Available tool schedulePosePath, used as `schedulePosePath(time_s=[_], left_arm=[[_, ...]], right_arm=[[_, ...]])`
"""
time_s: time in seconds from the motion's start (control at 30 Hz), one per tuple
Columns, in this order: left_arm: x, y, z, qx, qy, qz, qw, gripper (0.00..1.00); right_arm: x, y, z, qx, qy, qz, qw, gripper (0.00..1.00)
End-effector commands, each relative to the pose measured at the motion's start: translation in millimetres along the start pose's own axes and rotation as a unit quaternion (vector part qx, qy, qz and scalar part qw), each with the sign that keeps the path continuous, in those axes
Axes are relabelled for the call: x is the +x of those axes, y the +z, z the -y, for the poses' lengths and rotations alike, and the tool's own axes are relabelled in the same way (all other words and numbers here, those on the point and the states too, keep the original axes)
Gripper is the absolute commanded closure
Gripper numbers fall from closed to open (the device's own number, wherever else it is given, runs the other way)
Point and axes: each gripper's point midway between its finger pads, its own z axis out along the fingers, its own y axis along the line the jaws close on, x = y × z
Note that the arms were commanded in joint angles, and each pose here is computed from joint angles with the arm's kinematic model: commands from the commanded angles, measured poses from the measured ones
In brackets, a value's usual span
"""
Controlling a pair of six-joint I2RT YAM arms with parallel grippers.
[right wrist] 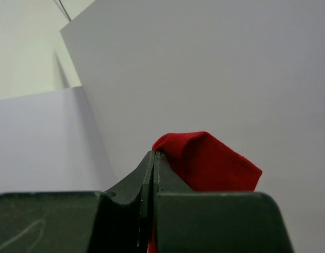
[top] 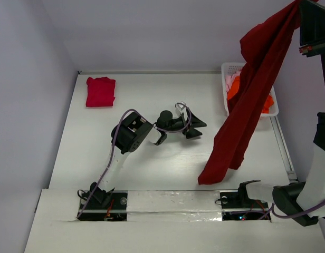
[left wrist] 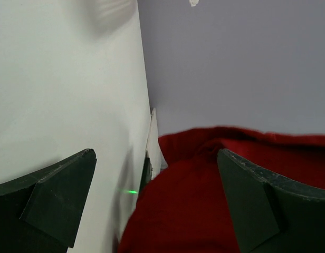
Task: Fold and stack the t-shirts
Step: Flatten the tshirt out
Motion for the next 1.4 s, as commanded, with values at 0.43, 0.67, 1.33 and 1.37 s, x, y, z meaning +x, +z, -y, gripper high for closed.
schedulePosePath(time_s=[0.43,0.67,1.33,1.37], left_arm=[[49.8,-28.0,167.4,0.339,0.243,-0.040,0.908,0.01],[50.0,-10.0,162.5,0.356,0.236,-0.057,0.903,0.01],[53.9,-19.3,170.4,0.351,0.210,-0.058,0.911,0.01],[54.0,-18.3,169.1,0.351,0.206,-0.063,0.911,0.01]], right_arm=[[-49.4,18.2,-14.6,-0.033,-0.010,0.116,0.993,1.00],[-57.4,4.6,-32.1,-0.063,0.014,0.114,0.991,1.00],[-65.0,-14.6,-30.8,-0.039,0.009,0.108,0.993,1.00],[-65.7,-15.3,-30.2,-0.036,0.007,0.108,0.993,1.00]])
